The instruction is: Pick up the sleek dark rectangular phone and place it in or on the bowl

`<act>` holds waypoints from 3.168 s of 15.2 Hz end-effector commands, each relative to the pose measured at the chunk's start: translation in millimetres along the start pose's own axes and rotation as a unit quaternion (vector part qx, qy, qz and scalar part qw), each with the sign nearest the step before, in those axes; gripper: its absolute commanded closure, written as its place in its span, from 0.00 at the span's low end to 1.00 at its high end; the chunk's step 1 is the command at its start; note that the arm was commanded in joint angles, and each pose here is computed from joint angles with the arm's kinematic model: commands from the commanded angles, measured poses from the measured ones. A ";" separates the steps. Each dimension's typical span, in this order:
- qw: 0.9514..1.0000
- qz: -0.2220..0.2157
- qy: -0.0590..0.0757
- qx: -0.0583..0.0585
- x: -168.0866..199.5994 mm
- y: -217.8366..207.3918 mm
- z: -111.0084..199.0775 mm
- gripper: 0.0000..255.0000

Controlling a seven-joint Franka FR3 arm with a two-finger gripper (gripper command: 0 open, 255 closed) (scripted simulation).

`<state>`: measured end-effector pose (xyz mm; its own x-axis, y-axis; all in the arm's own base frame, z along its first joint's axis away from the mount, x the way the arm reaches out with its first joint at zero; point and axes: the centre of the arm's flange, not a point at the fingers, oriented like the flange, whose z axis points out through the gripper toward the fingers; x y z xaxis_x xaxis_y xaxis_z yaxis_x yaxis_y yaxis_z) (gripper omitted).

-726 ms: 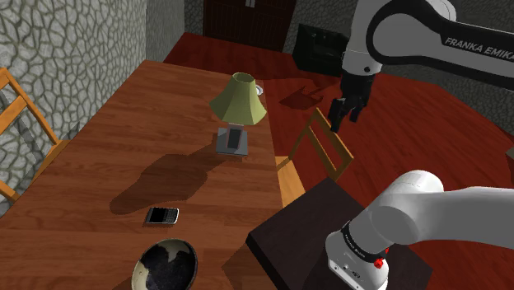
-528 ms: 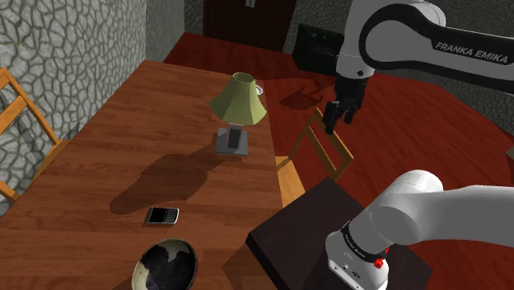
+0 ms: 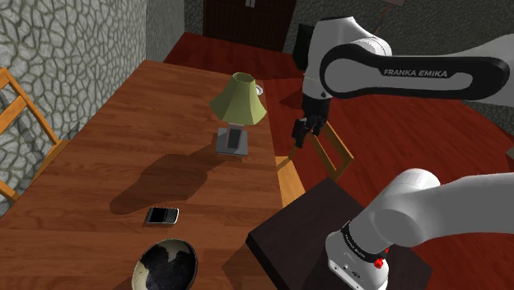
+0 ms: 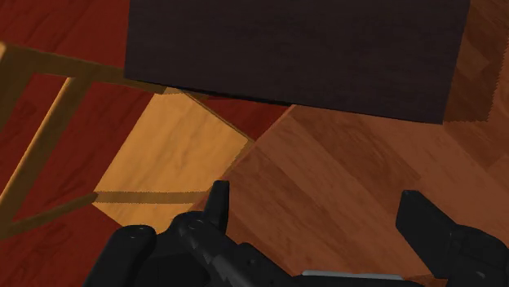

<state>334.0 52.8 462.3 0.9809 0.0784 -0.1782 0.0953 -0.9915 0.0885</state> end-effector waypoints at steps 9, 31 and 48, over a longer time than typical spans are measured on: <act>0.997 -0.073 0.026 0.006 72.3 -79.1 70.4 0.00; 0.970 -0.231 0.079 0.018 197.1 -282.9 211.3 0.00; 0.948 -0.299 0.102 0.023 241.6 -389.1 304.5 0.00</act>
<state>482.0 425.6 92.5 0.7663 0.6424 0.0102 0.6424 -0.7662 -0.0120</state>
